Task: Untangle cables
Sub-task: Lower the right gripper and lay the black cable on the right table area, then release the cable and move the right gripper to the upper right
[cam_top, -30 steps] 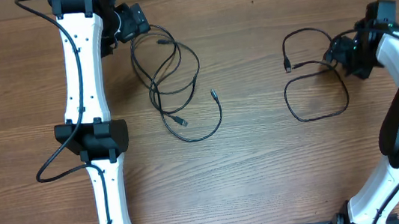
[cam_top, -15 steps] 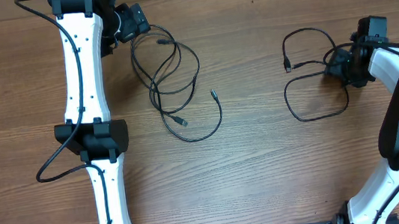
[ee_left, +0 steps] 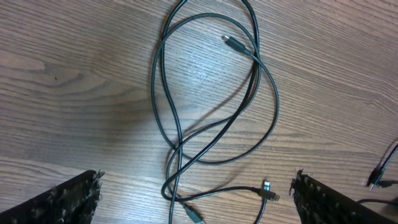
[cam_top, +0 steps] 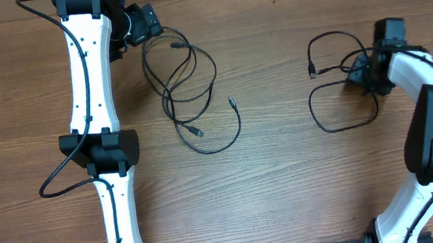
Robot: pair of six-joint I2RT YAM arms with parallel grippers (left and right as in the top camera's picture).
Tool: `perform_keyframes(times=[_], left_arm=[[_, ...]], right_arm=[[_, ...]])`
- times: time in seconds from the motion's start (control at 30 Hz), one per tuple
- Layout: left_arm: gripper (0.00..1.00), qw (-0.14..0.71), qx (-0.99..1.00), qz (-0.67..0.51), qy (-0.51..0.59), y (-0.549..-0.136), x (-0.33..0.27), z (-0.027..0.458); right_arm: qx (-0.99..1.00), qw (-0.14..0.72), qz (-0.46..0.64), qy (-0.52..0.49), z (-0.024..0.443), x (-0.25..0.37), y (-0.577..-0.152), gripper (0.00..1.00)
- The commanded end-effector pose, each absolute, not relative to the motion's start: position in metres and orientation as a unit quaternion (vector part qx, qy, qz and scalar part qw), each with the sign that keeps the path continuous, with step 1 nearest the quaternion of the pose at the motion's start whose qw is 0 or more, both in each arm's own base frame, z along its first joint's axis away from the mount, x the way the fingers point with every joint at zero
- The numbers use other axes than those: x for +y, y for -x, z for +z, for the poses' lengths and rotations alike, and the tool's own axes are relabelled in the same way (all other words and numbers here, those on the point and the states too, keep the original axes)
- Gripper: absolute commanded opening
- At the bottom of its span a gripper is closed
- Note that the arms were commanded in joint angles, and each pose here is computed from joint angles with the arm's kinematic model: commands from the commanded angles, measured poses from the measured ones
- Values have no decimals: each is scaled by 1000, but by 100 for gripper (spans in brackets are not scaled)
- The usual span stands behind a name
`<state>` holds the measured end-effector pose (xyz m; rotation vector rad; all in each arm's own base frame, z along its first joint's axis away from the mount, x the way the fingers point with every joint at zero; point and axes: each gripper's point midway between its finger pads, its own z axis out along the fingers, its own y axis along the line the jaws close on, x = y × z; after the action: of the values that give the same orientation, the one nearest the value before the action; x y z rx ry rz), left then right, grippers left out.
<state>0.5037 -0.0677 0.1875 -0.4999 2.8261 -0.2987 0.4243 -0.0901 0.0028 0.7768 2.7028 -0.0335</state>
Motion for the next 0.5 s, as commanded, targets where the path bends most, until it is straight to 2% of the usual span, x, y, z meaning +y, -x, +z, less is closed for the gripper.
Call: perform_keyframes(times=[0.0,0.1,0.2,0.27,0.4,0.47], left_arm=[[99,157,969,-105,159,-500,-68,213],[99,157,969,-105,159,-500,-68,213],[99,157,969,-105,159,-500,-68,213],[100,157,969,-105,159,-500,-68,213],[100,157,969,-105,159,-500,-68,213],[99,157,969,-105,159,-500,-68,213]], right_arm=[[955,135,-25,-262,-15,-73,-410,56],[959,123,-36,-254,-16,-68,-405,56],[962,106,-38,-249,-18,-67,-397,43],[966,97,-41,-236,-19,-68,-393,38],[975,80,-45,-202,-20,-67,-385,19],[976,77,-40,-201,-21,-65,-384,15]])
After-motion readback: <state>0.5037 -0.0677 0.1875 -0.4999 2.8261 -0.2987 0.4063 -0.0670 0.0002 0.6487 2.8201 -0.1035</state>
